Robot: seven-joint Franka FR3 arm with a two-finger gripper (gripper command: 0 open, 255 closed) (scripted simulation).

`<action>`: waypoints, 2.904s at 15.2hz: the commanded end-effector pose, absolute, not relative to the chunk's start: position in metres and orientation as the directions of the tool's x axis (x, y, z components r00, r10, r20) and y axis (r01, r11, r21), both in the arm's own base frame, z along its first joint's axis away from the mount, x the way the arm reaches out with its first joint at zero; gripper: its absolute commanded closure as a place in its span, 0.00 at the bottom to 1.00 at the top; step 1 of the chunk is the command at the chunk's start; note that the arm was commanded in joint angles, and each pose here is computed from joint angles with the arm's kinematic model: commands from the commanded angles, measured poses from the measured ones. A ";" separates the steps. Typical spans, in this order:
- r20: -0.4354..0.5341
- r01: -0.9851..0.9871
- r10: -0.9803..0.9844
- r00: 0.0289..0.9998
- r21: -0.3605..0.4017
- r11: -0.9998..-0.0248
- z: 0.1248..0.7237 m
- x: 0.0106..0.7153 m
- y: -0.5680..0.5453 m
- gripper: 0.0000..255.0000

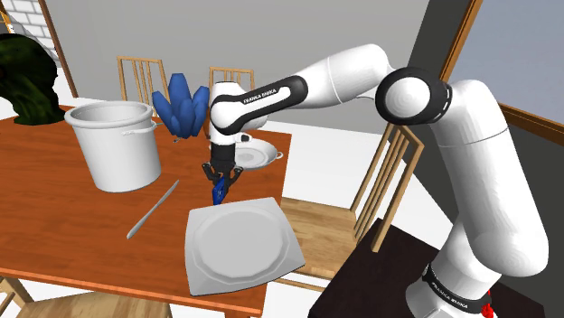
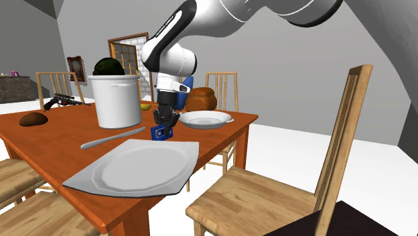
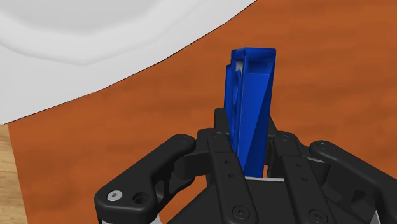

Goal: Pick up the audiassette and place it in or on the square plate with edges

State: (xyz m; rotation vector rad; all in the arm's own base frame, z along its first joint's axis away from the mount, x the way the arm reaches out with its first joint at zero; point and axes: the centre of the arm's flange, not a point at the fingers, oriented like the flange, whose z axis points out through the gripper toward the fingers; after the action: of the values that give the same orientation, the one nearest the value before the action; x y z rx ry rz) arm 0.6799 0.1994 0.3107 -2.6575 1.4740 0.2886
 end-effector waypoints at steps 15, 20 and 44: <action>-0.207 -0.848 -0.831 0.517 0.013 -0.531 0.393 0.680 0.199 1.00; -0.207 -0.848 -0.831 0.517 0.013 -0.531 0.405 0.655 0.208 1.00; -0.207 -0.848 -0.831 0.517 0.013 -0.531 0.347 0.488 0.269 1.00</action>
State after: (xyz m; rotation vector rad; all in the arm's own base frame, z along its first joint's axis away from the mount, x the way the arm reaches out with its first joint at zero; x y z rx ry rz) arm 0.4882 0.2683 0.3518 -2.6577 1.4742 0.2888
